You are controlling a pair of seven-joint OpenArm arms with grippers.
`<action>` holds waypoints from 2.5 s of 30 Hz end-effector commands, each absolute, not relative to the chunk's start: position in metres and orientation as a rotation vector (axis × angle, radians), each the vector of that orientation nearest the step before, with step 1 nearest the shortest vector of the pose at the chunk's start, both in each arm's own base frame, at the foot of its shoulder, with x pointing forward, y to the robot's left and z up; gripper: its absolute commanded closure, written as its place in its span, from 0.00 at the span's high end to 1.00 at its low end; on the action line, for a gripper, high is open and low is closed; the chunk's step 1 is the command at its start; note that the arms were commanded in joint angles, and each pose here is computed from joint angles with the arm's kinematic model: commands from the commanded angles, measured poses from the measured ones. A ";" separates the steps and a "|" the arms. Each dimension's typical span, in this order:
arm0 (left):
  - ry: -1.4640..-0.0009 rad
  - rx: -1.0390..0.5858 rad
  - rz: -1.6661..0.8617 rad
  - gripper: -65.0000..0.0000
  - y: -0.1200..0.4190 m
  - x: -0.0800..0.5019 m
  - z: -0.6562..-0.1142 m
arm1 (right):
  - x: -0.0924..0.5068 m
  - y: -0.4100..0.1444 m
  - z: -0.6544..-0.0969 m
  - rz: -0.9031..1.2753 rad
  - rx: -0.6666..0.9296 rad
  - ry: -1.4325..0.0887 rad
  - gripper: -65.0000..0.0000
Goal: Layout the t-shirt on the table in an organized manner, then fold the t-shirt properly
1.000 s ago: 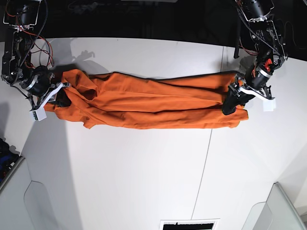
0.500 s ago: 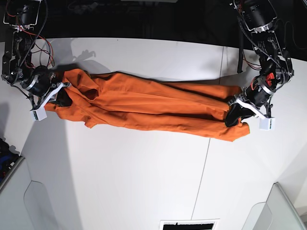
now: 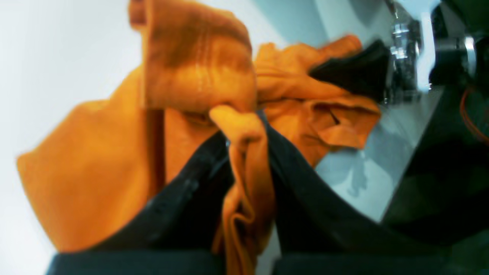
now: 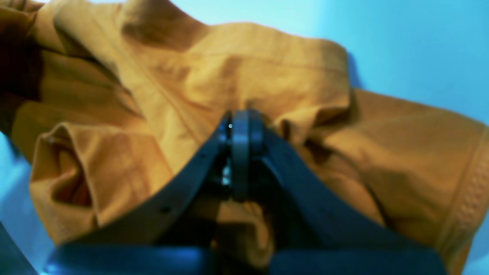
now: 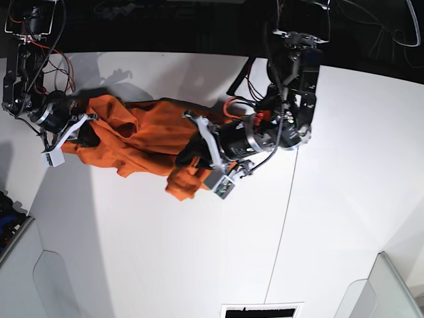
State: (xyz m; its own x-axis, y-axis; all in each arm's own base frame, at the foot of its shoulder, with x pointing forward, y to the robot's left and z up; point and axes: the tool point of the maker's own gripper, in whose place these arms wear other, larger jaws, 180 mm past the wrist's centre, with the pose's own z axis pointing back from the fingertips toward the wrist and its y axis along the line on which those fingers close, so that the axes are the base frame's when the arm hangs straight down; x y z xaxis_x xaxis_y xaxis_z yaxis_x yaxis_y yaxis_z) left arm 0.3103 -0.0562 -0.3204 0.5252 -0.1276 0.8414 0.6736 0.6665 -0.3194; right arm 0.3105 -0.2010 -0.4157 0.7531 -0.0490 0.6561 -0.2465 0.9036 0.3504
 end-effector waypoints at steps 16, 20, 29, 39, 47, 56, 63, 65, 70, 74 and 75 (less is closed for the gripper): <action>-0.844 -0.862 -0.441 0.55 -0.081 0.305 -0.331 | 0.340 -0.254 -0.296 0.102 0.353 -1.017 0.42; -0.875 -0.929 -0.503 0.55 -0.088 0.297 -0.309 | 0.335 -0.287 -0.317 0.021 0.309 -0.962 0.64; -0.916 -0.861 -0.437 0.55 -0.051 0.314 -0.308 | 0.310 -0.291 -0.382 -0.122 0.424 -0.789 0.69; -0.946 -0.657 -0.300 0.55 0.058 0.333 -0.327 | 0.304 -0.236 -0.406 -0.105 0.531 -0.722 0.68; -0.858 -0.606 -0.293 0.55 0.069 0.306 -0.359 | 0.310 -0.237 -0.401 -0.099 0.527 -0.753 0.00; -0.774 -0.611 -0.310 0.55 0.059 0.277 -0.383 | 0.342 -0.273 -0.351 -0.121 0.476 -0.910 0.00; -0.696 -0.612 -0.441 0.55 0.023 0.257 -0.398 | 0.364 -0.235 -0.303 -0.013 0.583 -0.995 0.00; -0.698 -0.604 -0.436 0.55 0.023 0.258 -0.402 | 0.362 -0.208 -0.291 0.035 0.629 -1.010 0.00; -0.659 -0.614 -0.400 0.55 0.025 0.252 -0.421 | 0.355 -0.129 -0.268 0.160 0.757 -1.045 0.00; -0.632 -0.614 -0.384 0.55 0.027 0.249 -0.430 | 0.341 -0.068 -0.288 0.248 0.826 -0.945 0.00; -0.632 -0.614 -0.384 0.55 0.027 0.249 -0.430 | 0.335 -0.054 -0.296 0.275 0.832 -0.913 0.00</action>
State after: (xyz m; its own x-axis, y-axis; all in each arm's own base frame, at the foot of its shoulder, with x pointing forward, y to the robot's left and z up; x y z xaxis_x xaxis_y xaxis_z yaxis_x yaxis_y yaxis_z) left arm 0.2546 0.0195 -0.4180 0.7208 -0.0971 0.6863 0.5183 0.7328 -0.4408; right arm 0.3279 -0.0548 -0.3130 0.6477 -0.0977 0.7556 -0.5101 0.6811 0.5253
